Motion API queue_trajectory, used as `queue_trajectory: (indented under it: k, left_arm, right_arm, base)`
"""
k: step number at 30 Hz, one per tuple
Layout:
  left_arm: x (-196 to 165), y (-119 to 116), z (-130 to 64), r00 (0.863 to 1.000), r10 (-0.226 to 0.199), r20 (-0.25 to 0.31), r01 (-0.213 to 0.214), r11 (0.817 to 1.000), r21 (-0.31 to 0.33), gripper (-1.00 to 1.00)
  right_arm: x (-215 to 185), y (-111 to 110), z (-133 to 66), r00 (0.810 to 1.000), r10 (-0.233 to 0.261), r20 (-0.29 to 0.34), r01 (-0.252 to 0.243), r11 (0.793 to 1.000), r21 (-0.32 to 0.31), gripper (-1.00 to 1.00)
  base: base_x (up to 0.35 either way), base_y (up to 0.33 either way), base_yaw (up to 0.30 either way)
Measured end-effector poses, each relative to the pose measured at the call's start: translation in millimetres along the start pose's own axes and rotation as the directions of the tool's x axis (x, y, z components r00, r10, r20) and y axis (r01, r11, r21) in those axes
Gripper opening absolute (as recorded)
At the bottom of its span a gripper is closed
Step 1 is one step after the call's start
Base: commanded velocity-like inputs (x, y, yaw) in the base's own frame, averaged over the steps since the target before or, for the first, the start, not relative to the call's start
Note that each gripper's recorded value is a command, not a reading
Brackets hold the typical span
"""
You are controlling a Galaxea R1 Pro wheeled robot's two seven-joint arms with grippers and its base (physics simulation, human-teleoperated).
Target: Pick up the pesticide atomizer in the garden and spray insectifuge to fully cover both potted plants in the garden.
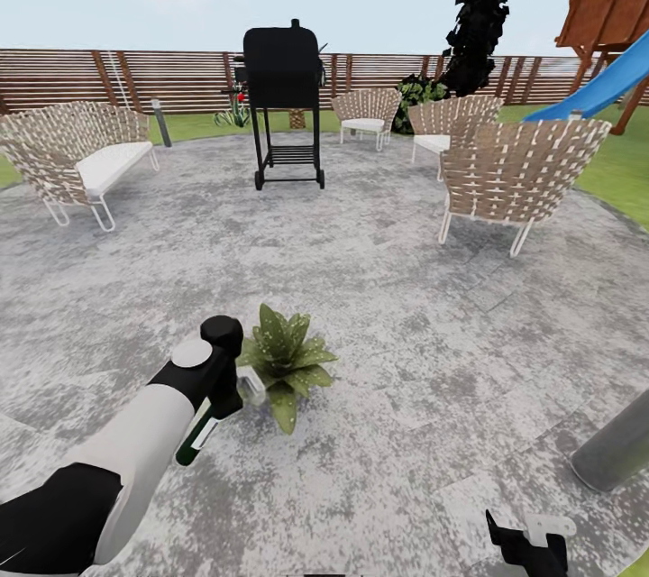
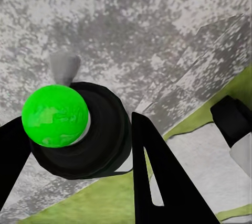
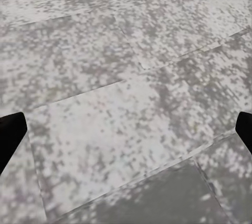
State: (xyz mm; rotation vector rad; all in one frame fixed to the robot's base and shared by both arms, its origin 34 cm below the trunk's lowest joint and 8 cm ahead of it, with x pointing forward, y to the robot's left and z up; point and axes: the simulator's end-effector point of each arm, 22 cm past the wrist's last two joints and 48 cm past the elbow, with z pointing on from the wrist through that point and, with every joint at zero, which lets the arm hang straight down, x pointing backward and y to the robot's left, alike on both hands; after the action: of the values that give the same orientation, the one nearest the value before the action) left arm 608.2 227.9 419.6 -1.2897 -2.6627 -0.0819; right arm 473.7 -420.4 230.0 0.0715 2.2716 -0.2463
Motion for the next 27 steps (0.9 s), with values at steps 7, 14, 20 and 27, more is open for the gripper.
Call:
queue_trajectory:
  k: [7, 14, 20, 27]
  left_arm:
    - [-4, -22, 13.5, 1.0, 0.018, 0.0, -0.018, 0.999, 0.036, -1.0]
    - [8, -36, 32.9, 0.999, -0.032, 0.009, 0.03, 0.993, 0.11, -1.0]
    - [5, -29, 35.3, 0.998, -0.059, 0.034, 0.056, 0.995, 0.088, -1.0]
    - [-2, -27, 28.4, 0.996, -0.062, 0.059, 0.057, 0.995, 0.078, -1.0]
  right_arm:
    - [0, 0, -0.1, 1.0, 0.0, -0.001, 0.0, 1.0, 0.0, 1.0]
    - [1, 0, -0.2, 1.0, 0.0, -0.002, 0.0, 1.0, 0.0, 1.0]
    - [1, 0, -0.3, 1.0, 0.0, -0.002, 0.0, 1.0, 0.0, 1.0]
    - [1, 0, -0.3, 1.0, -0.001, -0.002, 0.001, 1.0, -0.001, 1.0]
  base:
    - [0.0, 0.0, 0.0]
    - [0.0, 0.0, 0.0]
    - [0.0, 0.0, 0.0]
    - [0.0, 0.0, 0.0]
